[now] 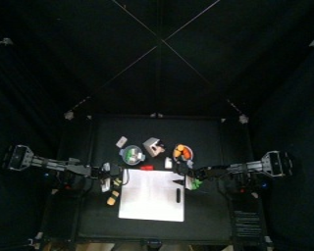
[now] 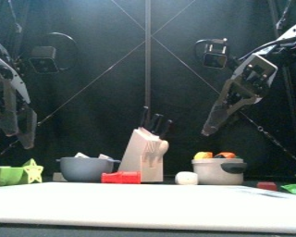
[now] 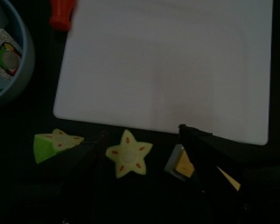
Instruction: Grab egg sushi
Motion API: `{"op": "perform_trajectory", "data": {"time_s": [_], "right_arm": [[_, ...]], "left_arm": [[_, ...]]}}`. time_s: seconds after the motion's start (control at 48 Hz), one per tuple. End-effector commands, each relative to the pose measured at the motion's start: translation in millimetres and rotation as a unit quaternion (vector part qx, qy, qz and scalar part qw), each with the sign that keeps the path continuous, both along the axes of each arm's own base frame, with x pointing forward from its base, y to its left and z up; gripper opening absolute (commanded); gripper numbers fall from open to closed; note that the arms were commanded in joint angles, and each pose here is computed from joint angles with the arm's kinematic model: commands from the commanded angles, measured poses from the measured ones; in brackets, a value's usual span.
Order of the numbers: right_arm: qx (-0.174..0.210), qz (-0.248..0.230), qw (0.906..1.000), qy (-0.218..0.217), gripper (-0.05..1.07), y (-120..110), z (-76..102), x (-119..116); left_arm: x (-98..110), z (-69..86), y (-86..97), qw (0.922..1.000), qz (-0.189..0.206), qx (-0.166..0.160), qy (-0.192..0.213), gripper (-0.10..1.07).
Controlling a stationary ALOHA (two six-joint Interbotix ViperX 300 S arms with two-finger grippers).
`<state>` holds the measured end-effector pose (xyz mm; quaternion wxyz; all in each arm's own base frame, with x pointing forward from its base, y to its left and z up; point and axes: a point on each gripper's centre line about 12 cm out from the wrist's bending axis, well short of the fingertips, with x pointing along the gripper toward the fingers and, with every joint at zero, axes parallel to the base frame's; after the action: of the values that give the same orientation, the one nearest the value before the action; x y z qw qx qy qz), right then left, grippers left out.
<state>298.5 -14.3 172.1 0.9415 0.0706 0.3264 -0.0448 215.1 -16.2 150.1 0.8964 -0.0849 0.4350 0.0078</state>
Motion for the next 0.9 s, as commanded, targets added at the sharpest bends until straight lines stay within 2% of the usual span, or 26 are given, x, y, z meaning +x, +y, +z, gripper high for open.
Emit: {"op": "perform_trajectory", "data": {"time_s": [0.0, 0.875], "right_arm": [[0.001, -0.003, 0.9998, -0.018, 0.88, -1.9, 11.1, 5.4], [0.001, -0.002, 0.9998, -0.018, 0.88, -1.4, 11.1, 5.4]], "left_arm": [[3.0, 4.0, -1.5, 1.0000, 0.000, -0.004, -0.007, 0.98], [5.9, 8.8, -9.3, 0.9998, -0.016, -0.006, -0.013, 0.98]]}}
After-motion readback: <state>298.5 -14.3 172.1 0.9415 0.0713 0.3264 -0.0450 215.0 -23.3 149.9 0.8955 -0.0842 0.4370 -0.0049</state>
